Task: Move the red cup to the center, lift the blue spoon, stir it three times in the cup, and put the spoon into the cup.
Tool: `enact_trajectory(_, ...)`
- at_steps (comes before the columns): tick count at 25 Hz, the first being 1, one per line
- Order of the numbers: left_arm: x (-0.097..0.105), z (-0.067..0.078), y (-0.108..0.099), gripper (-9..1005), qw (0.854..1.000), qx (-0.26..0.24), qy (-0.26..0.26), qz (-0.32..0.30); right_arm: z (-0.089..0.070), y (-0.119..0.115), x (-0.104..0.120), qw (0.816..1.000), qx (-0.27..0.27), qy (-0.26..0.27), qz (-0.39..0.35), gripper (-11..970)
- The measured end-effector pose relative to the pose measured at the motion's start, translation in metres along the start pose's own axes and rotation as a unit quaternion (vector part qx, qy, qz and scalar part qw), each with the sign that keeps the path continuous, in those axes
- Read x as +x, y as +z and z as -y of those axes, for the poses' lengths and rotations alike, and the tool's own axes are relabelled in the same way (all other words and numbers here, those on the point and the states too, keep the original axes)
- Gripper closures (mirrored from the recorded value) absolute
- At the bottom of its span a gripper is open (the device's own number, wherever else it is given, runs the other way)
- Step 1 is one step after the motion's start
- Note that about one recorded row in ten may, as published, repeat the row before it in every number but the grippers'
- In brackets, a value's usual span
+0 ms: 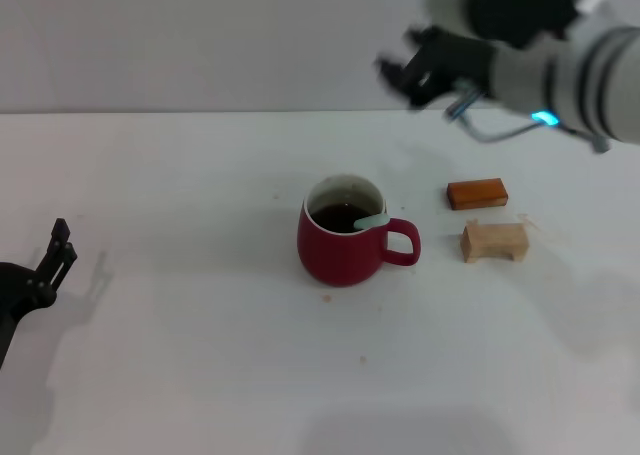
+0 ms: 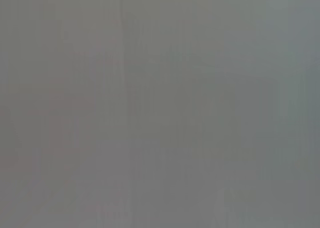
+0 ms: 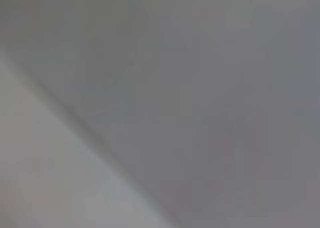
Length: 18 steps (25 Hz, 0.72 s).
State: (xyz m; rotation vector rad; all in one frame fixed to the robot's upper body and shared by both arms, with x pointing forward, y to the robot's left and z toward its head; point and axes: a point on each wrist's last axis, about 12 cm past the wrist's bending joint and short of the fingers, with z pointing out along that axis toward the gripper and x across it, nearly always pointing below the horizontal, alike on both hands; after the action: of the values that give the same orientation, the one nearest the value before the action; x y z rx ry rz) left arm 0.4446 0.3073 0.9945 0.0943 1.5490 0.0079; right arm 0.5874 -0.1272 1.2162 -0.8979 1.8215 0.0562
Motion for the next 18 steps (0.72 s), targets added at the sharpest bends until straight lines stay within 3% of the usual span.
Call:
enact_trajectory(1,0.0,0.0,0.0,137,1.0,-0.001,0.0,0.0,0.003,-0.011,0.012,0.996,0.049,-0.004,0.07,567)
enact_trajectory(4,0.0,-0.001,0.0,137,1.0,-0.002,-0.001,0.0,0.003,-0.023,0.026,0.988,0.087,-0.001,0.13,567)
enact_trajectory(6,0.0,-0.002,0.0,137,1.0,-0.005,-0.001,0.0,-0.001,-0.038,0.051,0.971,0.136,-0.001,0.198,567)
enact_trajectory(8,0.0,-0.003,0.0,137,1.0,-0.006,-0.001,0.0,-0.004,-0.043,0.058,0.964,0.152,-0.008,0.219,568)
enact_trajectory(9,0.0,-0.003,0.0,137,1.0,-0.008,-0.001,0.001,-0.012,-0.051,0.079,0.953,0.181,-0.02,0.242,568)
enact_trajectory(12,0.0,-0.003,0.0,137,1.0,-0.008,-0.002,0.001,-0.022,-0.059,0.099,0.942,0.204,-0.021,0.266,568)
enact_trajectory(14,-0.001,-0.004,0.001,137,1.0,-0.012,-0.003,0.003,-0.033,-0.074,0.131,0.922,0.246,0.013,0.299,568)
enact_trajectory(15,-0.001,-0.004,0.001,137,1.0,-0.012,-0.003,0.003,-0.033,-0.074,0.131,0.922,0.246,0.013,0.299,568)
enact_trajectory(17,-0.001,-0.007,0.001,137,1.0,-0.019,-0.005,0.004,-0.037,-0.084,0.154,0.908,0.282,0.05,0.306,558)
enact_trajectory(18,-0.001,-0.009,0.001,137,1.0,-0.024,-0.008,0.003,-0.038,-0.093,0.177,0.895,0.32,0.084,0.3,549)
